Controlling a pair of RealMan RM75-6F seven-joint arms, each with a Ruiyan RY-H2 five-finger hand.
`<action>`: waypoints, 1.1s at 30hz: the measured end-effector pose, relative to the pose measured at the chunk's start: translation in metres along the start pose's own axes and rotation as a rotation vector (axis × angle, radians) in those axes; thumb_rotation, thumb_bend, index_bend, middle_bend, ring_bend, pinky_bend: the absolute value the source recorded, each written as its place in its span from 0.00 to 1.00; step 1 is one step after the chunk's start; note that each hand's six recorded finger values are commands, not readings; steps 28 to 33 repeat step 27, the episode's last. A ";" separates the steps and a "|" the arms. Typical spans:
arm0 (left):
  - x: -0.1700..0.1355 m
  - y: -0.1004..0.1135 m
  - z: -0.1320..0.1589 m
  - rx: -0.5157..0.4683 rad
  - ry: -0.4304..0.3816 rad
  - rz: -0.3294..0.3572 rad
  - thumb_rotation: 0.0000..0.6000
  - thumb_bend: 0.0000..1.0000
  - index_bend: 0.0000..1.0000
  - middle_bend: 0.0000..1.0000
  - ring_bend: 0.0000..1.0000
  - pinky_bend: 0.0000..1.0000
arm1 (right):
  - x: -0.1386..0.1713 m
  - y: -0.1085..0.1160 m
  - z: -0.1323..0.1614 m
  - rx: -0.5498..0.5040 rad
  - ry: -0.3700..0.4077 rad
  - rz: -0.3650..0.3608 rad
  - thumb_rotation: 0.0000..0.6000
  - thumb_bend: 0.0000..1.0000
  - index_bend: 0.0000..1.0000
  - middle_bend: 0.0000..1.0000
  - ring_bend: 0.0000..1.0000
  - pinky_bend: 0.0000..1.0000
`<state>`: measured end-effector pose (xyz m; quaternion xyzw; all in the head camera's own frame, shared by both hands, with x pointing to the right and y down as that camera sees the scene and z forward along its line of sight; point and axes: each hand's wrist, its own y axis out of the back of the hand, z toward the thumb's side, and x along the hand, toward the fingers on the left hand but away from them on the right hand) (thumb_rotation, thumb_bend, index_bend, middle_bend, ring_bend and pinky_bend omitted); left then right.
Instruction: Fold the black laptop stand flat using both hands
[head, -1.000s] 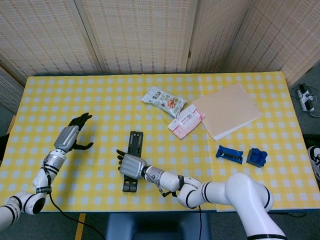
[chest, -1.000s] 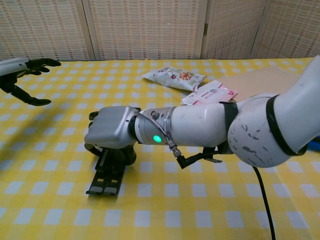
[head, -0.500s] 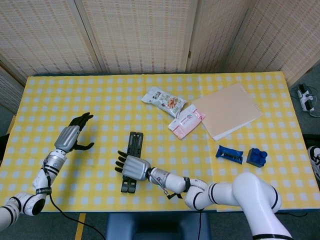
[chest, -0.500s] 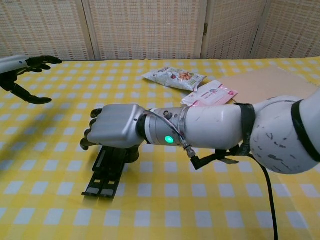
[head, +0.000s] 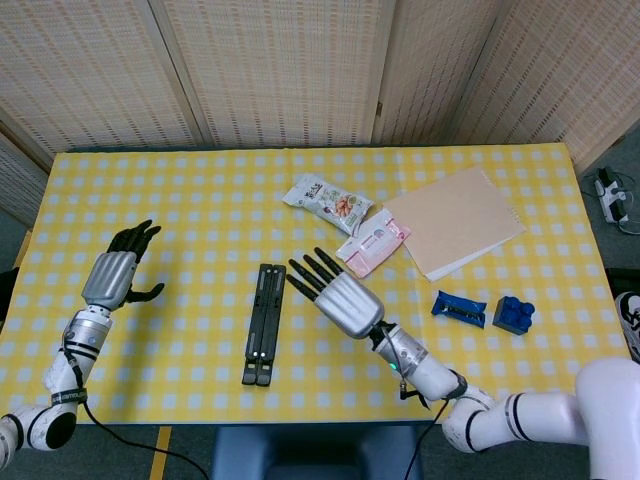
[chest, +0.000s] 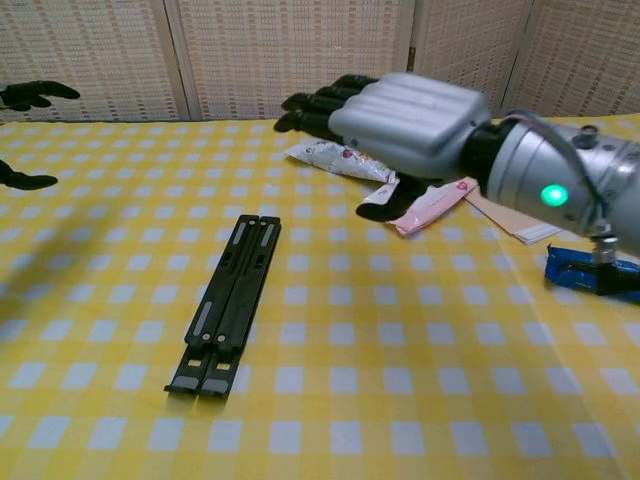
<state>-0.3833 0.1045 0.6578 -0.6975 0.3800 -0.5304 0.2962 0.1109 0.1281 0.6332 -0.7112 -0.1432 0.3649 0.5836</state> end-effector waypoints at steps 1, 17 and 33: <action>-0.005 0.004 -0.005 0.019 0.014 0.011 1.00 0.31 0.05 0.03 0.00 0.01 | 0.010 0.002 -0.013 -0.011 -0.039 -0.003 1.00 0.34 0.00 0.00 0.07 0.00; -0.110 0.027 -0.067 0.101 0.181 0.122 1.00 0.31 0.07 0.03 0.00 0.00 | 0.191 -0.027 -0.131 -0.314 -0.492 0.064 1.00 0.34 0.00 0.00 0.00 0.00; -0.163 0.019 -0.055 0.093 0.161 0.167 1.00 0.31 0.07 0.03 0.00 0.00 | 0.280 -0.024 -0.149 -0.366 -0.701 -0.064 1.00 0.34 0.00 0.00 0.00 0.00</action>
